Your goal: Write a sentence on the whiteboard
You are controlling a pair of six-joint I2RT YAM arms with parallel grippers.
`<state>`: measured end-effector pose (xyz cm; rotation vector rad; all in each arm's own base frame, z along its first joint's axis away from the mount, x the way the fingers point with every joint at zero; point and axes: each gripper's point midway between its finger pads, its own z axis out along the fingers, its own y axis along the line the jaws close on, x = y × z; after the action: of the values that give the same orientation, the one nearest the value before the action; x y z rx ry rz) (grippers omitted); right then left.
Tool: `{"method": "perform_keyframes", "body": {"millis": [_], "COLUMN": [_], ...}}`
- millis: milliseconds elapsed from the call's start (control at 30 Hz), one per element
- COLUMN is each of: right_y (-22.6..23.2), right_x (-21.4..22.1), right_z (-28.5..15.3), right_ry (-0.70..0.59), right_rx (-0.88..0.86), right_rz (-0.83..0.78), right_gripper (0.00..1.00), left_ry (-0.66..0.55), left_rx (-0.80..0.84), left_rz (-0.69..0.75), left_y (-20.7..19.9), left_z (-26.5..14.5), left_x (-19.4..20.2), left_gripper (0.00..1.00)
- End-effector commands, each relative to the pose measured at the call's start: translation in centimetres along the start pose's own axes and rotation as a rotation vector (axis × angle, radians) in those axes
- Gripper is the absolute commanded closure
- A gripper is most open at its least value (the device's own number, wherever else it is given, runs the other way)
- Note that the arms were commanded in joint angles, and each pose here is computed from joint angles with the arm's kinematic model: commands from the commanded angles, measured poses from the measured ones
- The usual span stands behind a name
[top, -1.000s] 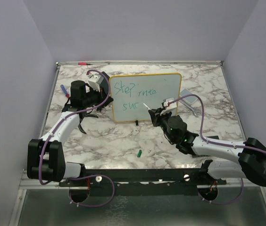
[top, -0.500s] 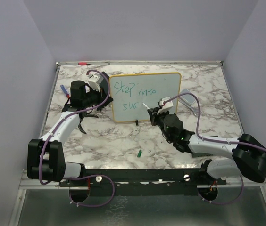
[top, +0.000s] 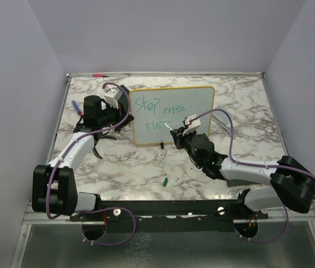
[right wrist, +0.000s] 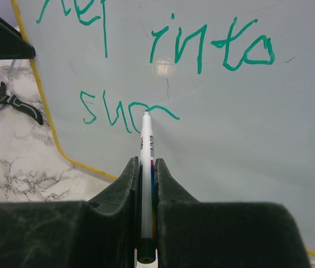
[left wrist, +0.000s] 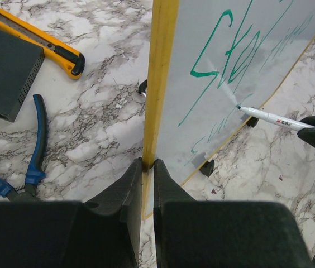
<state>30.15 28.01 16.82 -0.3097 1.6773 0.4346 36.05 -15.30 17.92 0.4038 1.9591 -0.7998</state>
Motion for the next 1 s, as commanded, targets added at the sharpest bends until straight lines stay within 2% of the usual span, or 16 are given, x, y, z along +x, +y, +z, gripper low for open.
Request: {"method": "perform_keyframes", "body": {"millis": [0, 267, 400, 633, 967], "right_y": [-0.7, -2.0, -2.9, -3.0, -3.1], "right_x": [2.3, 3.6, 2.8, 0.5, 0.1], "right_z": [-0.4, -1.4, -1.8, -2.8, -2.5], "right_ry": [0.063, 0.094, 0.071, 0.010, -0.002], "right_rx": [0.017, 0.069, 0.117, 0.098, 0.108], "right_rz": [0.002, 0.016, 0.023, 0.028, 0.024], "right_gripper": [0.99, 0.99, 1.00, 0.99, 0.99], "left_ry": [-0.043, -0.043, -0.043, -0.043, -0.041], "left_rx": [0.007, 0.007, 0.005, 0.003, 0.004], "left_rz": [0.035, 0.035, 0.034, 0.035, 0.034], "left_y": [-0.6, -0.6, -0.5, -0.5, -0.5], "left_z": [-0.4, -0.4, -0.4, -0.4, -0.4], "left_x": [-1.4, -1.4, -1.3, -1.3, -1.2], "left_gripper": [1.00, 1.00, 1.00, 1.00, 1.00]}}
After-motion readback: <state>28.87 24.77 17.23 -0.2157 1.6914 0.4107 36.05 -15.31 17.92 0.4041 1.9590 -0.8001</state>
